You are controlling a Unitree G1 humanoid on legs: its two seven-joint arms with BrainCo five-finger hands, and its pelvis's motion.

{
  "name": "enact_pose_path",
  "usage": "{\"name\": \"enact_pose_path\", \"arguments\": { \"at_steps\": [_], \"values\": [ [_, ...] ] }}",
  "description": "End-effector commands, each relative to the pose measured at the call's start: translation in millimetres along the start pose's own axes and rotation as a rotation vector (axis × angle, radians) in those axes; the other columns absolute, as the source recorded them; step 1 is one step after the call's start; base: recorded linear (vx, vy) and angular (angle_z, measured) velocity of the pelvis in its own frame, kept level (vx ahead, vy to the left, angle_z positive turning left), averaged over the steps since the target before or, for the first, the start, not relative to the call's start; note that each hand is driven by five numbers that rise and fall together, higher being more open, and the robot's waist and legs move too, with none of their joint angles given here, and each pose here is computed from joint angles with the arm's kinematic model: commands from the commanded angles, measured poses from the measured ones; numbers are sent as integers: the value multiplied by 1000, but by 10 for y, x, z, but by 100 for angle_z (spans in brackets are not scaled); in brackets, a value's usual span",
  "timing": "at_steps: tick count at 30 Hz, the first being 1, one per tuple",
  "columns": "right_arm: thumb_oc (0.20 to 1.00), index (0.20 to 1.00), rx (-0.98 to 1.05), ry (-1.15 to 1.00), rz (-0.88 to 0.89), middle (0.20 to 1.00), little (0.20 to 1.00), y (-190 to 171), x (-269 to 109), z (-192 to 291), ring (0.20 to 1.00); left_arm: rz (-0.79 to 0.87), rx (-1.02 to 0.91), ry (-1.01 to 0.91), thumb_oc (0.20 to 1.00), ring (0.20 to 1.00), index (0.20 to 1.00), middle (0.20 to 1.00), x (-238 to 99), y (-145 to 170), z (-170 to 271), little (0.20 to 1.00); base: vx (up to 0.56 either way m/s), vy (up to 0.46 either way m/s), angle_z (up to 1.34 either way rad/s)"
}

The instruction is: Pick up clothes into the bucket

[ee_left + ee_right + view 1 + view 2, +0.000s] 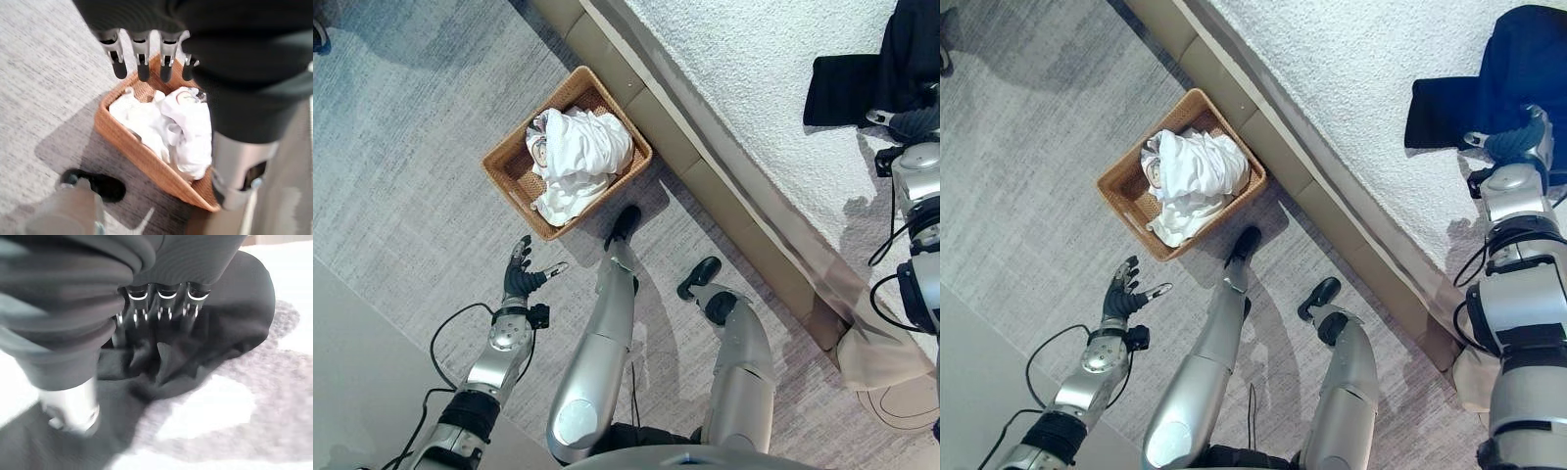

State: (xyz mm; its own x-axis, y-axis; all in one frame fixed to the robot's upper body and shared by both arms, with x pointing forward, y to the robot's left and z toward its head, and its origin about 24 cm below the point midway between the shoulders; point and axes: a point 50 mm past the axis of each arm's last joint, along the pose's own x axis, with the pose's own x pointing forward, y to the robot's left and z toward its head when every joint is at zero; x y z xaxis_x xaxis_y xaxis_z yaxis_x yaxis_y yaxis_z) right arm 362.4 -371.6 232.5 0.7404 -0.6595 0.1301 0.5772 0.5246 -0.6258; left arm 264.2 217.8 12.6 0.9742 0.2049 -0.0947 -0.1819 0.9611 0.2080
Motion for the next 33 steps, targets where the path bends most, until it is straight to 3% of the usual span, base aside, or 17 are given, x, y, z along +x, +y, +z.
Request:
{"name": "enact_pose_path", "arguments": {
  "at_steps": [1,9,24,33],
  "values": [
    [200,200,-98,56,-44,200,200,-265,32,-243,200,-40,-51,-4,1000,1000,1000,1000,-39,-102,11,1000,-21,-23,4],
    [200,200,-69,-29,-66,200,200,-267,37,-55,200,-76,-28,-39,1000,1000,1000,1000,-17,-143,91,1000,-26,21,-2],
    [200,200,26,-563,31,200,200,-115,-273,1045,200,-80,28,-148,1000,1000,1000,1000,158,-31,367,1000,-4,137,-42],
    [200,200,-1,-654,107,200,200,-97,-406,1025,200,-88,87,-185,1000,1000,1000,1000,222,61,470,1000,53,81,-47]
  ]
}}
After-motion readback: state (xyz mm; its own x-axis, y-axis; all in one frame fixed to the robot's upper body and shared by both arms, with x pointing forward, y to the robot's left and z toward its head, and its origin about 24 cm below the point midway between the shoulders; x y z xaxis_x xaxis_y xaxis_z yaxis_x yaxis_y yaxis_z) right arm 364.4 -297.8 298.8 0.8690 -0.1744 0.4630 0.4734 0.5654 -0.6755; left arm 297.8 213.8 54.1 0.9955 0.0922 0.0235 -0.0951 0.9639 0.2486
